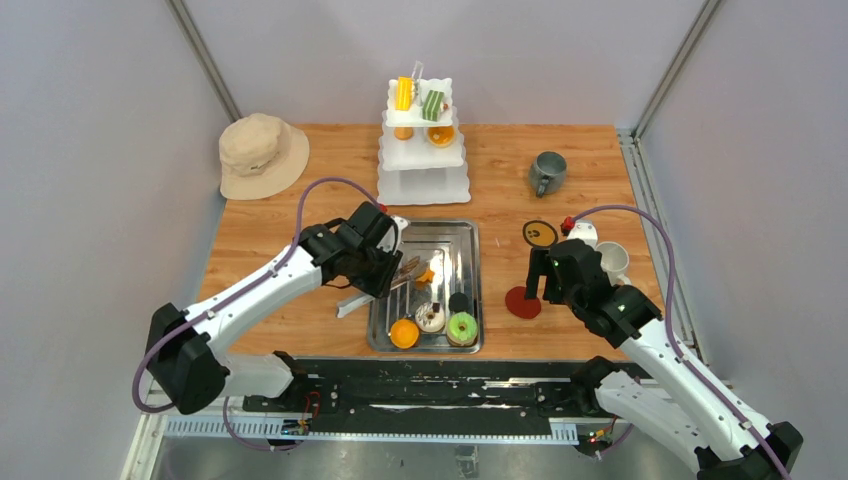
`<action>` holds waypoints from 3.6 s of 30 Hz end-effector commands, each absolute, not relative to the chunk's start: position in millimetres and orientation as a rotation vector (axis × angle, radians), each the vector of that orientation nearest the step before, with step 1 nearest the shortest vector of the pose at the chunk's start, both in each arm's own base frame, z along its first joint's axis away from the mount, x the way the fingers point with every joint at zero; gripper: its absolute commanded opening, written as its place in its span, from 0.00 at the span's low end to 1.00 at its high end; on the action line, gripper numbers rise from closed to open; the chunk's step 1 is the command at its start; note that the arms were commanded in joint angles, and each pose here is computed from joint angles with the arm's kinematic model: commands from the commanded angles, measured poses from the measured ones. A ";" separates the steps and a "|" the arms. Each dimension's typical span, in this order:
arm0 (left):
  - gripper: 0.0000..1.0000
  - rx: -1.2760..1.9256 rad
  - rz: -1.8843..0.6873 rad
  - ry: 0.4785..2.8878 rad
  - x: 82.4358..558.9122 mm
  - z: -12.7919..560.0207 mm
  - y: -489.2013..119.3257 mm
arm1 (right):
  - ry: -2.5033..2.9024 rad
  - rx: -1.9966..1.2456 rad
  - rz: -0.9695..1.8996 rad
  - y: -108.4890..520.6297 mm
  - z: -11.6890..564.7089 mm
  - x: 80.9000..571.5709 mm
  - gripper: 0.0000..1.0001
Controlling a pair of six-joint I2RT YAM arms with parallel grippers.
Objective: Serve the afternoon tea
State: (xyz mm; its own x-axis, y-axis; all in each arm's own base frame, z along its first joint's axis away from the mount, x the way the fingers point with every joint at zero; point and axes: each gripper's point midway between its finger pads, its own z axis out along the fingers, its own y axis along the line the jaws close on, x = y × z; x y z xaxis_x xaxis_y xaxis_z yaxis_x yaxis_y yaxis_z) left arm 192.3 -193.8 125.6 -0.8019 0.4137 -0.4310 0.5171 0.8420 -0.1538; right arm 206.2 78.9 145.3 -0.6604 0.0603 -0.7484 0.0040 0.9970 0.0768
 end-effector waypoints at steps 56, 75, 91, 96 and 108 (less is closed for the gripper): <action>0.51 0.818 -0.143 2.534 220.4 127.9 -180.1 | 2.299 -0.009 0.118 93.2 144.7 215.3 0.85; 0.14 0.789 -0.180 2.494 224.4 139.1 -185.6 | 2.299 0.001 0.111 90.3 142.7 213.0 0.85; 0.00 0.645 -0.229 2.351 243.8 212.8 -177.6 | 2.283 0.007 0.108 86.8 145.1 211.0 0.85; 0.00 0.530 -0.254 2.289 260.9 240.2 -174.0 | 2.280 0.010 0.101 84.8 145.9 210.0 0.85; 0.00 0.253 -0.208 2.143 331.5 283.1 -163.3 | 2.272 0.033 0.098 80.6 148.5 206.8 0.85</action>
State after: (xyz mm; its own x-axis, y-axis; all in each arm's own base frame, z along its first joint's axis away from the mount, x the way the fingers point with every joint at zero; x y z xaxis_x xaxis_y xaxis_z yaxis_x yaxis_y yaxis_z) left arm 297.6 -154.3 254.8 -0.6224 0.1769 -0.7625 0.3054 0.9518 -0.0285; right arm 210.7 87.7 150.2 -0.6440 0.0623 -0.7625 -0.0299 0.9939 0.1065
